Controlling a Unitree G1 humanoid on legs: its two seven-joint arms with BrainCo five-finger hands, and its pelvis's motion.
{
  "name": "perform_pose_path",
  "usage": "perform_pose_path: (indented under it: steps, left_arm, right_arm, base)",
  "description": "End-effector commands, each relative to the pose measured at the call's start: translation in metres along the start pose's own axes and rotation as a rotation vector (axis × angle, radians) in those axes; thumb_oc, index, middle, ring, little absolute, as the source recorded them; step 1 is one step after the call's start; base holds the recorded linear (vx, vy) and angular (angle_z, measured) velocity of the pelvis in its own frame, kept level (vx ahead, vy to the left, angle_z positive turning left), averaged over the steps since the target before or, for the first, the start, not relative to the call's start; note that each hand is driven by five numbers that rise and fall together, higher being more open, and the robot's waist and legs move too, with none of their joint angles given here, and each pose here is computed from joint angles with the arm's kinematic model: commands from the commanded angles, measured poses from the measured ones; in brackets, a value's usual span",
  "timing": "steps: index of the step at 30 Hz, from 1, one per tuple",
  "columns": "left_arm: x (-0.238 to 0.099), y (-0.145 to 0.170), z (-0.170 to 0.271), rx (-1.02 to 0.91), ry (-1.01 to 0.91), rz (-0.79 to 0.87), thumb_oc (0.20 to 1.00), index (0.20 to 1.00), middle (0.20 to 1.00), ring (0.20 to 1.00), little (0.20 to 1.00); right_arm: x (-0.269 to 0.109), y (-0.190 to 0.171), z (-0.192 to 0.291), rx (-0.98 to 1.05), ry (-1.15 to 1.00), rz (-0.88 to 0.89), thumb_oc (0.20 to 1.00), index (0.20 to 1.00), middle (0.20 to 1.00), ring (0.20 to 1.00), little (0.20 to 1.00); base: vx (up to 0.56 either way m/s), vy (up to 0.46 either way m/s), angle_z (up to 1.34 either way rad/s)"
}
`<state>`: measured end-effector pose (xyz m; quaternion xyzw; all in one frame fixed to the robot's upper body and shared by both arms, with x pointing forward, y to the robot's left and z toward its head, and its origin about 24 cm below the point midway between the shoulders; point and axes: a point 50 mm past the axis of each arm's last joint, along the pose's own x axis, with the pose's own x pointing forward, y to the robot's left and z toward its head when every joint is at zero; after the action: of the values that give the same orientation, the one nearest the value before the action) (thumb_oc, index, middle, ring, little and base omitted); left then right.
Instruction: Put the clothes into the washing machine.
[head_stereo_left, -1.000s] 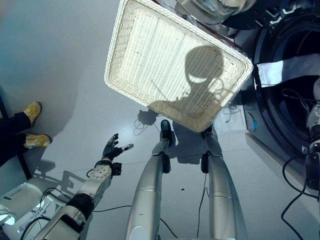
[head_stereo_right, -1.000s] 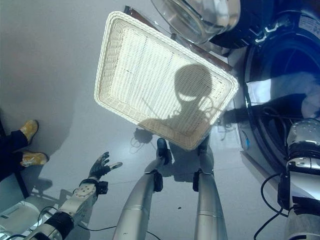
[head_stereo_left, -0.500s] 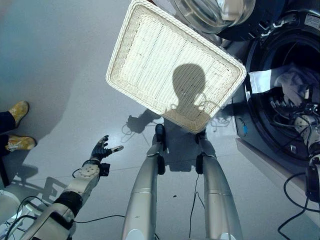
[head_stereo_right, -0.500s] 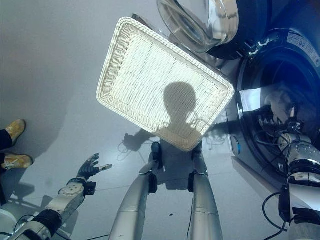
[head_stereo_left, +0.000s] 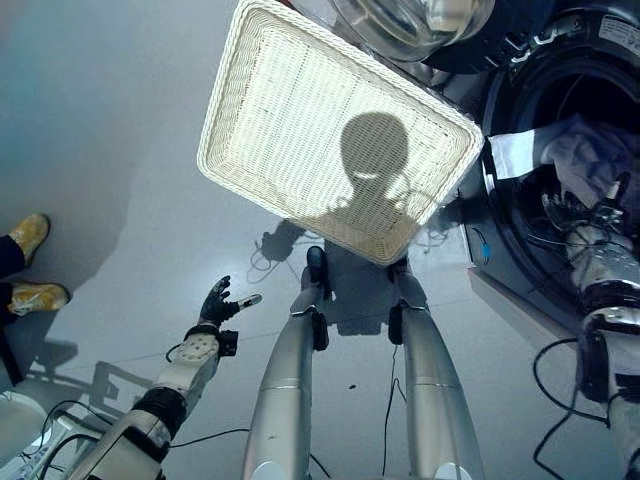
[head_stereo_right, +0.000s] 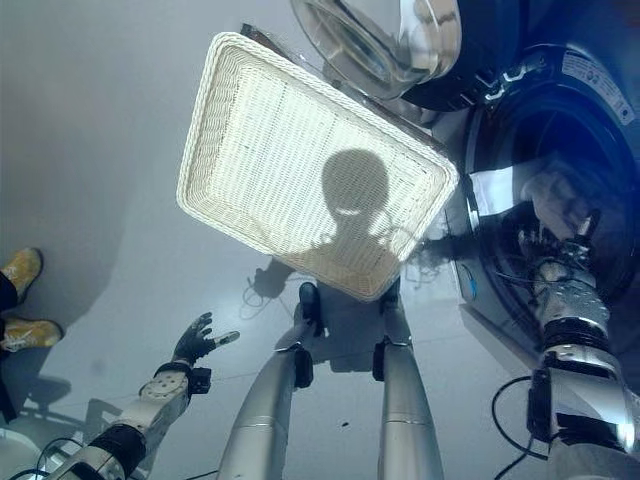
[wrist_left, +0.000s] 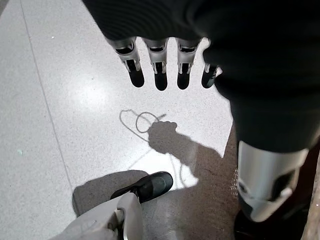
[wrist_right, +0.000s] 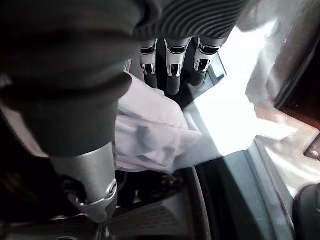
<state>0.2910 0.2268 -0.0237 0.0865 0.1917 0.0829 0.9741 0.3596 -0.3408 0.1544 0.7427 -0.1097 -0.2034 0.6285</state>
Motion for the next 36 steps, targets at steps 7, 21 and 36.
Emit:
perform_pose_path:
  steps: [7,21,36]
  left_arm:
    - [-0.008,-0.005,-0.027,-0.023,0.073,0.036,1.000,1.000,1.000,1.000,1.000]
    - [-0.017,0.010,-0.062,-0.036,0.223,0.078,1.000,1.000,1.000,1.000,1.000]
    - [-0.064,0.004,-0.136,-0.203,0.488,-0.177,1.000,1.000,1.000,1.000,1.000]
  right_arm:
    - [-0.006,-0.047,-0.009,-0.100,0.150,-0.032,1.000,1.000,1.000,1.000,1.000]
    - [-0.042,-0.157,-0.026,-0.277,0.434,-0.194,1.000,1.000,1.000,1.000,1.000]
    - [-0.135,-0.288,0.010,-2.162,0.743,-0.145,1.000,1.000,1.000,1.000,1.000]
  base:
    - [-0.06,0.093,0.03]
    - [-0.06,0.084,0.02]
    - [0.03,0.039,0.04]
